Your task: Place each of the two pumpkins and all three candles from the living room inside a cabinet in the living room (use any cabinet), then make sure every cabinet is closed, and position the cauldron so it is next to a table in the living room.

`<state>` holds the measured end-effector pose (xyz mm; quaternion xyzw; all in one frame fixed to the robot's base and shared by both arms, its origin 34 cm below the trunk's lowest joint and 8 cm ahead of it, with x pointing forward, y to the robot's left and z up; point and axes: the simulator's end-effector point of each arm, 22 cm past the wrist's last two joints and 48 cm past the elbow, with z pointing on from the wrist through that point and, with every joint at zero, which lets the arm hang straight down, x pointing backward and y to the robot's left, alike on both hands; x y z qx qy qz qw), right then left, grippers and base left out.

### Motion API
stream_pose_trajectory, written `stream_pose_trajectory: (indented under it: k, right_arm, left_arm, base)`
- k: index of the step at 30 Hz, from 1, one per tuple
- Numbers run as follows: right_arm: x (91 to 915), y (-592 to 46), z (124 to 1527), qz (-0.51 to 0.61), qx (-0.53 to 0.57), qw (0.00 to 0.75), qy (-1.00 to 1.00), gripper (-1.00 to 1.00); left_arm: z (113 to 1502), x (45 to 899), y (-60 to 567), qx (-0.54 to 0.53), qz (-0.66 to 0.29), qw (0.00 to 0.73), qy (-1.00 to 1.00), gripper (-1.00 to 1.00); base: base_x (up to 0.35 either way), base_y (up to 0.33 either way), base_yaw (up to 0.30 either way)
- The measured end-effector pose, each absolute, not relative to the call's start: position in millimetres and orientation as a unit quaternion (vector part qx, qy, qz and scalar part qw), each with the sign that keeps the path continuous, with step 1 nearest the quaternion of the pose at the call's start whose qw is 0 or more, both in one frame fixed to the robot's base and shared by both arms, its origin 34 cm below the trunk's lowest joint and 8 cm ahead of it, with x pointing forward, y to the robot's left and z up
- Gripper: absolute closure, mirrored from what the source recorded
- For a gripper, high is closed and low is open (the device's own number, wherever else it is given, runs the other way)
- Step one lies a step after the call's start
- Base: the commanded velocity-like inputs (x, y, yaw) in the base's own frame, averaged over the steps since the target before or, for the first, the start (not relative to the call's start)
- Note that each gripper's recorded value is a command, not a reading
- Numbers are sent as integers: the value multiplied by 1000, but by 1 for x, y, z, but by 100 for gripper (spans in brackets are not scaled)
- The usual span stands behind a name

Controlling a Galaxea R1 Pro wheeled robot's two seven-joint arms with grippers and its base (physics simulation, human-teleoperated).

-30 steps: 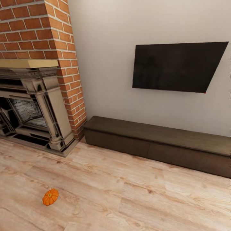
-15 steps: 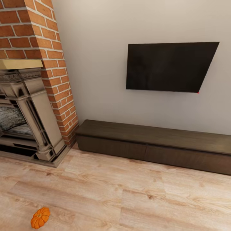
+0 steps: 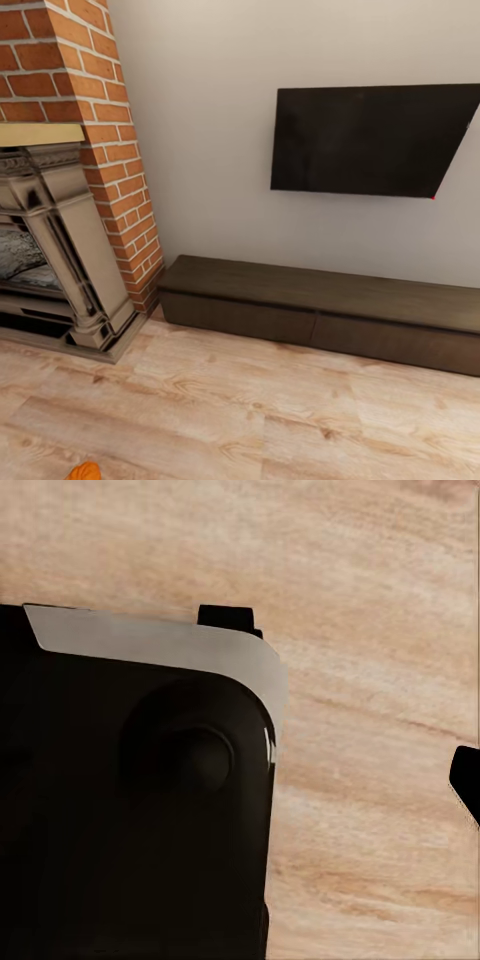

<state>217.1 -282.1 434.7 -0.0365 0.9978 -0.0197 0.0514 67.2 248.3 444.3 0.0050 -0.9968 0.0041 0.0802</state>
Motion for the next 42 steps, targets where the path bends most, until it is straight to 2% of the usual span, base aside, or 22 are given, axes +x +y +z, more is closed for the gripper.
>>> stream_pose_trajectory:
  k: [14, 32, 42]
  right_arm:
    - [219, -281, 435, -17, -29, 55, 998, -100]
    - [217, -281, 435, -19, -37, 53, 998, -100]
    - [221, -281, 435, -18, -35, 58, 998, -100]
  left_arm:
    - [444, 67, 248, 5, 4, 80, -997, -100]
    - [444, 67, 248, 5, 4, 80, -997, -100]
    - [444, 70, 249, 6, 3, 76, -997, -100]
  base:
    - [331, 41, -146]
    - [329, 83, -6]
    - [66, 2, -46]
